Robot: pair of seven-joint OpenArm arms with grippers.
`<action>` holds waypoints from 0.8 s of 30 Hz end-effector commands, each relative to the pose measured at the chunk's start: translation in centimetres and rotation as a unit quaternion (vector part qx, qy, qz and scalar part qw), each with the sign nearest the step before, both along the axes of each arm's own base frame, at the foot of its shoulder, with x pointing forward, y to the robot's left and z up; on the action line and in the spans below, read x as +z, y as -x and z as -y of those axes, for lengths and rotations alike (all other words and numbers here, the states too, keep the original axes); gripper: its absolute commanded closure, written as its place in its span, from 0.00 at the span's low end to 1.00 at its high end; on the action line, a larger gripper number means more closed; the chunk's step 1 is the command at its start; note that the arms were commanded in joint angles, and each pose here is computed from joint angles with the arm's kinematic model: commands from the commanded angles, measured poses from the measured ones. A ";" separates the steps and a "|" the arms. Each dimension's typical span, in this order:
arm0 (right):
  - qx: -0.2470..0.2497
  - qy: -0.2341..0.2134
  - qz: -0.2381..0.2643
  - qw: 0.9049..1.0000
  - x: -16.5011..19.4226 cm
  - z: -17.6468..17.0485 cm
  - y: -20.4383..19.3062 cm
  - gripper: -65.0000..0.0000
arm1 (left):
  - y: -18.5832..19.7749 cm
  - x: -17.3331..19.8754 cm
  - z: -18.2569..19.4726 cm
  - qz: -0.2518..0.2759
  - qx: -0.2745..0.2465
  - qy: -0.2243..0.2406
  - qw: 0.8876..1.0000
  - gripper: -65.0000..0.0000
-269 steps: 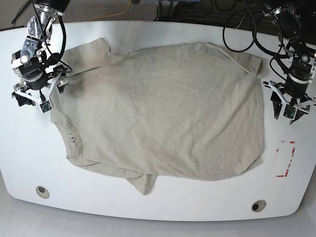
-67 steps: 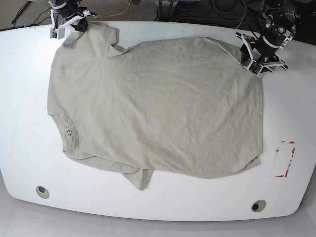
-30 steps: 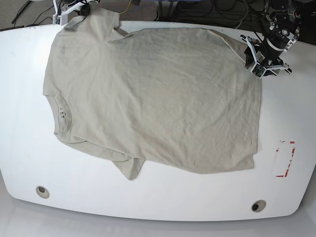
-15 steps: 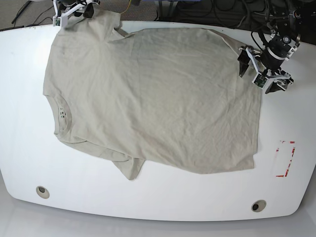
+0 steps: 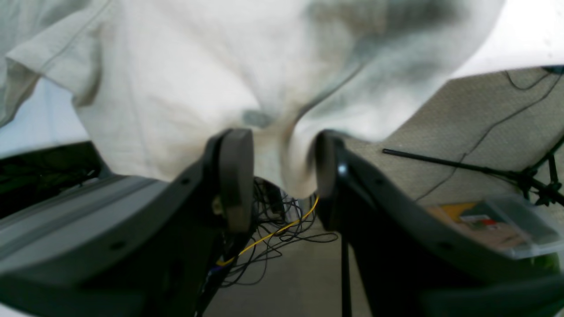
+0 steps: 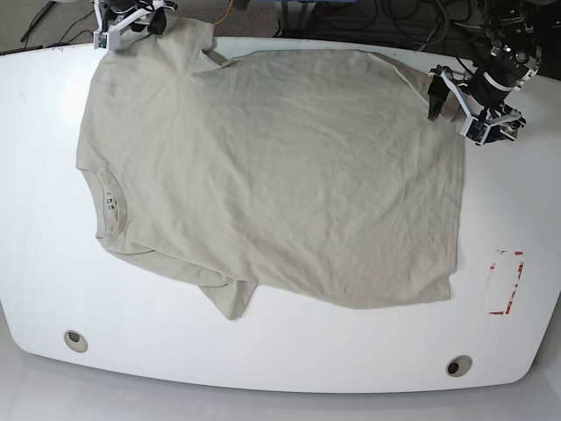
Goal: Layout the t-shirt on the table in an organized manner, then fold the t-shirt properly
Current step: 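Reposition the left gripper along the shirt edge and regrasp it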
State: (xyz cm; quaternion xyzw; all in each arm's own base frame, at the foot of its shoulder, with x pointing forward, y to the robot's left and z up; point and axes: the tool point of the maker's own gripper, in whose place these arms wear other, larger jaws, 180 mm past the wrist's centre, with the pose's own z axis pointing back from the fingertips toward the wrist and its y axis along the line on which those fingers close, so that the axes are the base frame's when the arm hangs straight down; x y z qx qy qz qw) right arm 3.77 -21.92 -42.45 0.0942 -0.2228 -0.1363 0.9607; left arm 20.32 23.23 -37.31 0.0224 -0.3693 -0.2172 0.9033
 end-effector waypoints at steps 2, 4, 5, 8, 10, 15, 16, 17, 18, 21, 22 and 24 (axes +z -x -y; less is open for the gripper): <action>0.003 0.006 0.015 1.000 0.6 0.3 -0.5 0.64 | -0.4 1.1 -0.4 0.023 0.004 0.004 1.000 0.18; 0.003 0.006 0.015 1.000 0.6 0.3 -0.6 0.64 | 0.1 0.9 -0.6 0.017 0.006 0.001 1.000 0.18; 0.003 0.006 0.016 1.000 0.6 0.3 -0.6 0.64 | 0.3 0.9 -0.7 0.014 0.006 0.001 1.000 0.18; 0.003 0.006 0.017 1.000 0.6 0.3 -0.7 0.64 | 0.6 0.7 -0.7 0.010 0.006 0.000 1.000 0.18; 0.003 0.006 0.017 1.000 0.6 0.3 -0.7 0.64 | 0.9 0.5 -0.7 0.006 0.006 0.000 1.000 0.18; 0.003 0.006 0.020 1.000 0.6 0.3 -1.0 0.64 | 1.3 0.1 -0.1 -0.007 -0.014 -0.001 1.000 0.17; 0.002 0.005 0.020 1.000 0.6 0.3 -1.0 0.64 | 1.3 0.0 0.2 -0.009 -0.017 0.000 1.000 0.17; 0.003 0.006 0.020 1.000 0.6 0.3 -1.0 0.64 | 1.6 -0.3 0.4 -0.015 -0.023 0.001 1.000 0.17; 0.003 0.006 0.020 1.000 0.6 0.3 -1.0 0.64 | 1.8 -0.4 0.7 -0.018 -0.027 0.002 0.999 0.17; 0.003 0.006 0.020 1.000 0.6 0.3 -1.0 0.64 | 2.0 -0.7 1.0 -0.022 -0.030 0.005 0.999 0.18; 0.003 0.006 0.020 1.000 0.6 0.3 -1.0 0.64 | 2.0 -0.7 1.0 -0.022 -0.030 0.005 0.999 0.18; 0.003 0.006 0.020 1.000 0.6 0.3 -1.0 0.64 | 2.0 -0.7 1.1 -0.022 -0.030 0.006 0.999 0.18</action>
